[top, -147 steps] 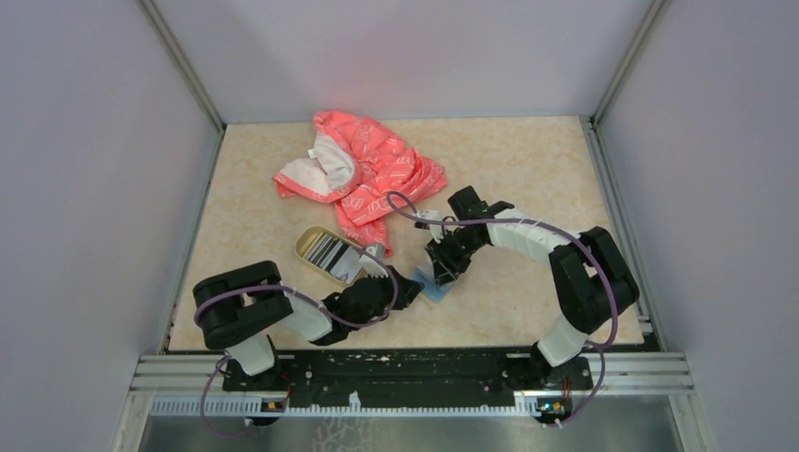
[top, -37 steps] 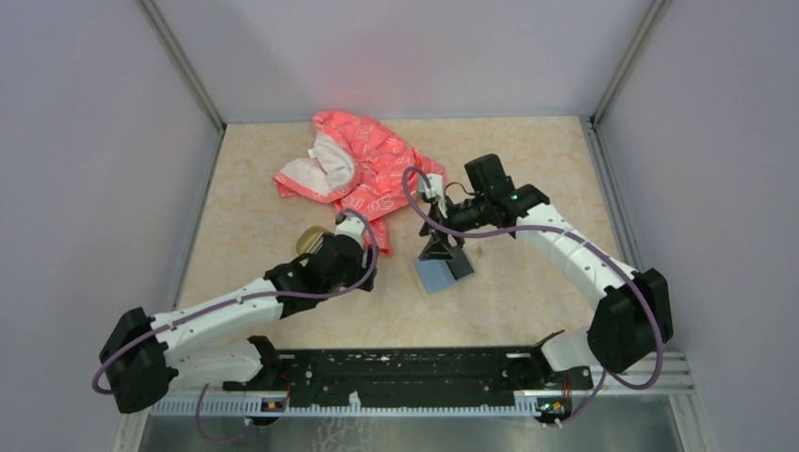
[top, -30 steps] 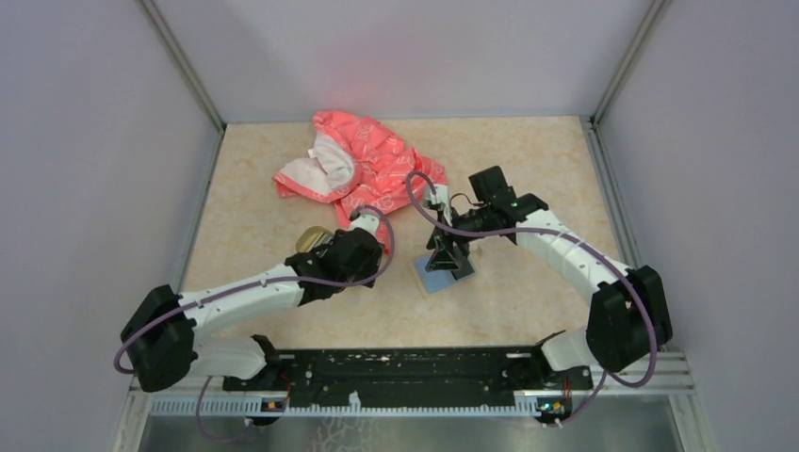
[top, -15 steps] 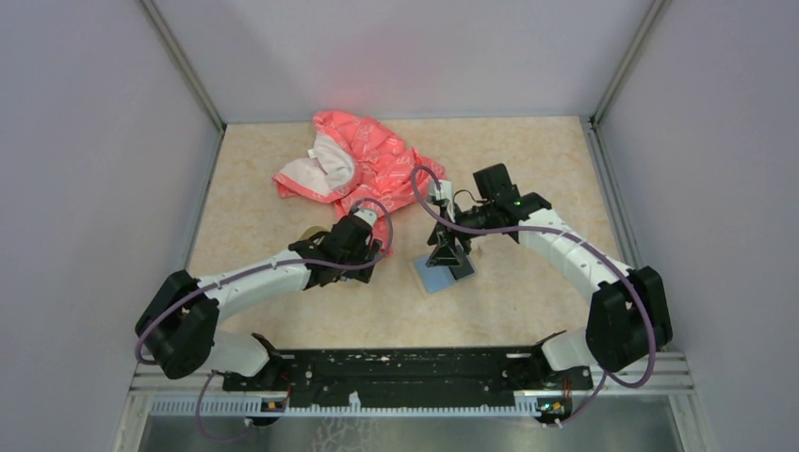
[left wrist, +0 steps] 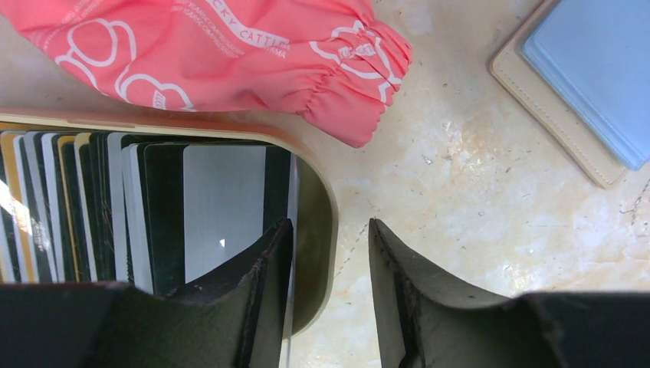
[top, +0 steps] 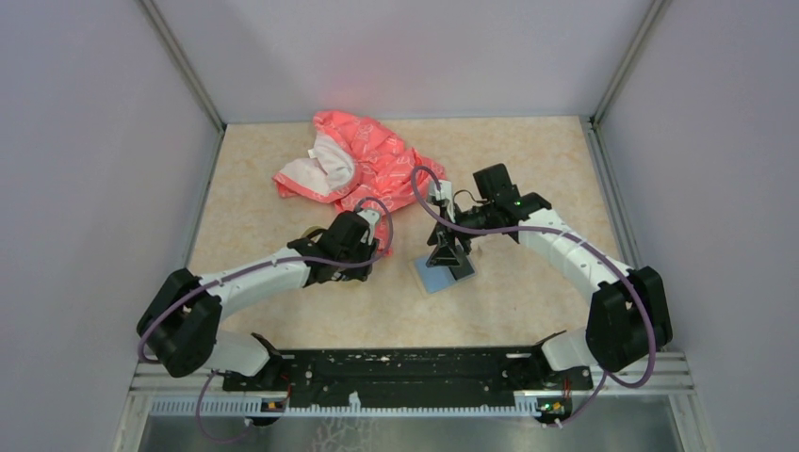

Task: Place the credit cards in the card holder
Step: Pick up the credit card from the storage box.

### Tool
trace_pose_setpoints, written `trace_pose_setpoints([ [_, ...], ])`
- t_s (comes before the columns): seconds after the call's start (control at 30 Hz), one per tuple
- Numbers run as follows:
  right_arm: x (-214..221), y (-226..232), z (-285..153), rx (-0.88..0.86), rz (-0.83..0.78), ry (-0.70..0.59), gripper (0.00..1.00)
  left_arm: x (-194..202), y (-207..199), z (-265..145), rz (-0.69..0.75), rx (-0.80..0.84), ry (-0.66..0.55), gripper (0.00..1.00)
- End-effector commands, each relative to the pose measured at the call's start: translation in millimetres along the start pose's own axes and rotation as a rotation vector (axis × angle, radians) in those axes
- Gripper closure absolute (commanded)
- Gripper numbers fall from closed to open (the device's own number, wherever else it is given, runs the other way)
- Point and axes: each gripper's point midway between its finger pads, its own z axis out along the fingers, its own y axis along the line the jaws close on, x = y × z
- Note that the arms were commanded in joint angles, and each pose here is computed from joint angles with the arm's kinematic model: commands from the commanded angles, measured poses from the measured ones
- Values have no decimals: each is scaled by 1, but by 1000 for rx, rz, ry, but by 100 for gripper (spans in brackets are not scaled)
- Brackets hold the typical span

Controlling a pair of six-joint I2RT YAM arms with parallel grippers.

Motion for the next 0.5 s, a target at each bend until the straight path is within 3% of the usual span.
trace_pose_setpoints([
  [0.0, -14, 2, -4, -15, -48, -43, 39, -11, -8, -6, -18, 62, -46, 54],
  [0.23, -14, 3, -5, -17, -47, -43, 39, -13, -5, -10, -39, 76, -56, 67],
  [0.47, -13, 3, -5, -20, -46, -42, 39, -14, -2, -11, -60, 69, -59, 87],
])
